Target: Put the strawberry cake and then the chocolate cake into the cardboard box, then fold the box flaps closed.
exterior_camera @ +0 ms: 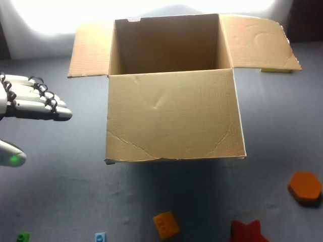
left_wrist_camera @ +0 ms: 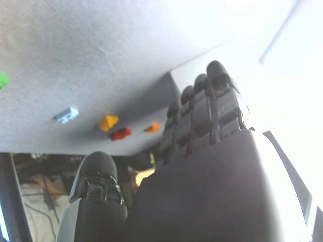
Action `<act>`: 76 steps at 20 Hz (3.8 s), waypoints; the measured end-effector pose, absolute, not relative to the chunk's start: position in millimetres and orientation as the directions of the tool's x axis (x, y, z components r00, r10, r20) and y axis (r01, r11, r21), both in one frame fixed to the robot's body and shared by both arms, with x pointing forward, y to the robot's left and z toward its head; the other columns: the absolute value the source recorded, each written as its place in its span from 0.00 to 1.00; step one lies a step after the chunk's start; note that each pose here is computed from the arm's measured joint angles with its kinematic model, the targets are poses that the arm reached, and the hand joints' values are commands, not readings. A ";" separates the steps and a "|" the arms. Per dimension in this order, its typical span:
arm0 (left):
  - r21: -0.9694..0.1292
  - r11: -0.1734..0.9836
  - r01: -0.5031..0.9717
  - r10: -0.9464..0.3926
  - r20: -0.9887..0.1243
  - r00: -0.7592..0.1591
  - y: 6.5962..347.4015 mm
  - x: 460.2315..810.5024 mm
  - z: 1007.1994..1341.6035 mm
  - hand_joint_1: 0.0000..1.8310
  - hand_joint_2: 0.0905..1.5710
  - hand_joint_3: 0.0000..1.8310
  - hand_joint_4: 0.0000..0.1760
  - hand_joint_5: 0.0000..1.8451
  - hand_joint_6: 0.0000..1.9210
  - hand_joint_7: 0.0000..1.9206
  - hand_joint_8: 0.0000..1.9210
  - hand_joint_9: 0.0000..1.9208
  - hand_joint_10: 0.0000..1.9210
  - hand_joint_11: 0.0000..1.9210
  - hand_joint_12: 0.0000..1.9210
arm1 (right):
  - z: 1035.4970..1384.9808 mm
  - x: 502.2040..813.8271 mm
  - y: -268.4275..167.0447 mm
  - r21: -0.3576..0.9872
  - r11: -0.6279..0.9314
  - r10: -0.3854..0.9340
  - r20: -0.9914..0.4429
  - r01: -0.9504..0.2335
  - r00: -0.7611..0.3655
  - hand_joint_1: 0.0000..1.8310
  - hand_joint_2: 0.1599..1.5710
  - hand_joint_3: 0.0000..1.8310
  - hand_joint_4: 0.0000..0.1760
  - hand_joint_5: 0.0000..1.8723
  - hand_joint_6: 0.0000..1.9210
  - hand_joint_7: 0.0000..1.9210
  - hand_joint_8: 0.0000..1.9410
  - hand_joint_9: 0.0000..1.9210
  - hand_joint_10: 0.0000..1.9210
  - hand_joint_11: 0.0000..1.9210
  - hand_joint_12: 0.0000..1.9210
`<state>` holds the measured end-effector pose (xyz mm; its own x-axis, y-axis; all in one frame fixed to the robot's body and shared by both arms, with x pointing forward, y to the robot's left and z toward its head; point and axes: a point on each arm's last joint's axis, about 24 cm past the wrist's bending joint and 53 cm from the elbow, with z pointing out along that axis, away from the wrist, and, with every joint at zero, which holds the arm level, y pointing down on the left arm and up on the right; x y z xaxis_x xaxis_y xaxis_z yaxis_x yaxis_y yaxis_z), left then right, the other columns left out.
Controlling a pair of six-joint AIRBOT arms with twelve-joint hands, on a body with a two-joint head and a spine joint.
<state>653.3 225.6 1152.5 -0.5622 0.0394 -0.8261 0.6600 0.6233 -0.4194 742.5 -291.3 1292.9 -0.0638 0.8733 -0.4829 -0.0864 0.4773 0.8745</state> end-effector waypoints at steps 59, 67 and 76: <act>-0.256 0.559 0.789 -0.064 -0.962 -0.266 177.4 698.7 1270.3 0.00 0.82 0.00 0.00 0.06 0.00 0.06 0.00 0.06 0.00 0.00 0.24 | 1239.6 710.4 -269.1 0.670 0.724 0.648 -0.742 -0.163 -0.173 0.00 0.75 0.00 0.00 0.05 0.00 0.08 0.00 0.07 0.02 0.00 0.24; -0.211 0.484 0.849 0.034 -0.965 -0.259 130.2 689.5 1255.6 0.00 0.81 0.00 0.00 0.06 0.00 0.06 0.00 0.06 0.00 0.00 0.23 | 1190.3 694.0 -198.9 0.517 0.802 0.411 -0.841 -0.299 -0.352 0.00 0.76 0.00 0.00 0.04 0.00 0.05 0.00 0.03 0.00 0.00 0.00; -0.208 0.433 0.877 0.090 -0.958 -0.271 103.4 684.9 1238.5 0.00 0.81 0.00 0.04 0.06 0.00 0.06 0.00 0.06 0.00 0.00 0.24 | 1236.5 678.2 -163.6 0.417 0.757 0.371 -0.908 -0.503 -0.195 0.00 0.78 0.00 0.00 0.05 0.00 0.05 0.00 0.03 0.00 0.01 0.00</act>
<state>684.9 103.4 1238.5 -0.2711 0.0901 -0.9583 0.8774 0.4325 -0.2075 678.2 -163.6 1236.5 -0.1948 0.3708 -0.9081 -0.5026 0.7573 0.4170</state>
